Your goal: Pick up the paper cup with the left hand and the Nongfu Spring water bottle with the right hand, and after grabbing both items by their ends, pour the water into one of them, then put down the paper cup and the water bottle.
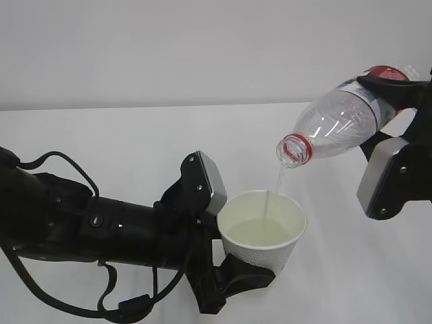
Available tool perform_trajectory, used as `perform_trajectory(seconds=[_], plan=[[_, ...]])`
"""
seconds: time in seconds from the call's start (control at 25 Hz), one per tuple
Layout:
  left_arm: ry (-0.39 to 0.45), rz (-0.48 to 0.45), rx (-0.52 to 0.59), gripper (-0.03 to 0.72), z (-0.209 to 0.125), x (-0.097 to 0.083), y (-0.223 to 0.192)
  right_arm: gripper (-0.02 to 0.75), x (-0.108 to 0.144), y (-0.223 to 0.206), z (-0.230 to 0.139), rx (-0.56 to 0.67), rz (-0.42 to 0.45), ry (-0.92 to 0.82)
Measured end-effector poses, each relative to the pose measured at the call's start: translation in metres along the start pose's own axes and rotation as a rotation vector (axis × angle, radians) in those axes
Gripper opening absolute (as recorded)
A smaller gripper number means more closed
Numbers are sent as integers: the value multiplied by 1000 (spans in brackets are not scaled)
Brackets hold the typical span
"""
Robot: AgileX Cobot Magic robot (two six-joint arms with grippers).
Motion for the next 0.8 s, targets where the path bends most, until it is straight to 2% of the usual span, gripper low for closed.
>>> perform_trajectory(seconds=[0.8], plan=[[1,1,0,535,0,0,0,473,0,0,0,0,0,2]])
Point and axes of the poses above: a point on each arm's last joint axis where the gripper is mounted, y pointing back along that axis away from the gripper, x along the wrist's bending axis when the last joint is at zero, z = x × y, the point moved 6 cm from there along -y, pointing out along that axis toward the gripper, and after that the axes turned 1 degree about -y, right-handed, at the moved point
